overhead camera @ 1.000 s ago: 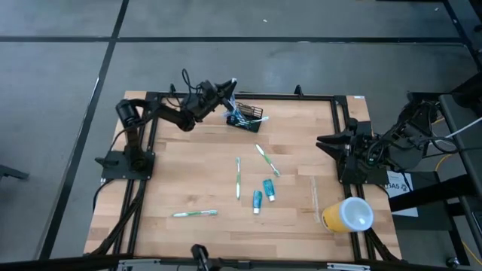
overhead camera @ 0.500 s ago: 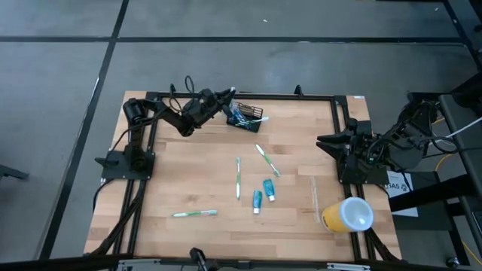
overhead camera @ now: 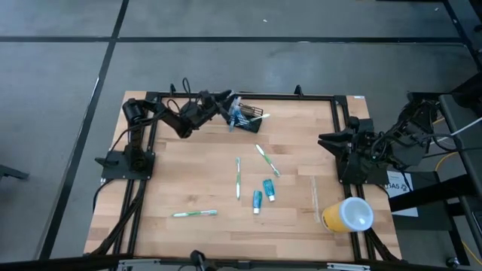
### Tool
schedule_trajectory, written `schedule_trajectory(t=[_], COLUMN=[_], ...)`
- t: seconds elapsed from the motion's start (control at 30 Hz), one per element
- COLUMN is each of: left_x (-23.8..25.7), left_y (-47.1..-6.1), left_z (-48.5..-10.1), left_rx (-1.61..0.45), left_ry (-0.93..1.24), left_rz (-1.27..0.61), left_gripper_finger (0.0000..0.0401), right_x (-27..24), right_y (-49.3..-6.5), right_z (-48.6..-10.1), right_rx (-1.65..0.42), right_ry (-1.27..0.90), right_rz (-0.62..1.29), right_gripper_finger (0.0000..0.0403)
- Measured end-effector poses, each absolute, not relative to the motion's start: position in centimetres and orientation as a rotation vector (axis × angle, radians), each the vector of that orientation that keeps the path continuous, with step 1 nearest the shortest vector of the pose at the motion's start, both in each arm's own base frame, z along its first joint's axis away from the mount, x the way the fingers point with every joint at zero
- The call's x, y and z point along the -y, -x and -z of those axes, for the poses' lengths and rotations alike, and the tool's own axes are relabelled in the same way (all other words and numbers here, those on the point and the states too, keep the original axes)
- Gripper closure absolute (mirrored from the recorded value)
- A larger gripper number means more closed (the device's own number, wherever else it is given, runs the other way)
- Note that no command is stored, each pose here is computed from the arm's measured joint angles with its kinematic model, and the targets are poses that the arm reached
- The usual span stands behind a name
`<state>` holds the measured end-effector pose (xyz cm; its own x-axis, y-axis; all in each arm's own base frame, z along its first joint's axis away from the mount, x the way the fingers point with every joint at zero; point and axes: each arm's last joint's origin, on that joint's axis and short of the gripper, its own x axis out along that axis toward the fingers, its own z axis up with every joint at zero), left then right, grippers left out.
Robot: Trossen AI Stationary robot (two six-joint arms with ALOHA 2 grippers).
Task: Pick & Place toothbrushing station
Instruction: Put the blue toothbrush into the wire organizer
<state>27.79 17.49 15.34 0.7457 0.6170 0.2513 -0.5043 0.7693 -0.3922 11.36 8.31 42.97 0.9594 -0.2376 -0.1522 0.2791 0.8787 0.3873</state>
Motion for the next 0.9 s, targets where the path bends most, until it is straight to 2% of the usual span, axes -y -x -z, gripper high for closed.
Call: schedule_trajectory(t=[0.13,0.33,0.57,0.9], left_x=[-17.7,-17.8,-17.2,-13.4], left_y=[-28.2,-27.9,-27.3,-24.9], left_z=[-16.4,-17.9,-19.4,-23.2], left_rx=[0.411,0.444,0.169,-0.136], left_ry=[0.275,0.302,0.337,0.322], left_rz=[-0.606,-0.652,-0.707,-0.511], left_gripper_finger=[0.0226,0.0231,0.0248,0.0263], right_x=[-8.3,-8.3,-8.3,-8.4], right_y=[-11.4,-11.4,-11.4,-11.4], right_z=[-43.0,-43.0,-43.0,-43.0], right_rx=[-0.101,-0.101,-0.103,-0.121], right_ry=[-0.420,-0.419,-0.403,-0.347], right_rz=[0.267,0.267,0.266,0.239], right_gripper_finger=[0.0298,0.0298,0.0298,0.0298])
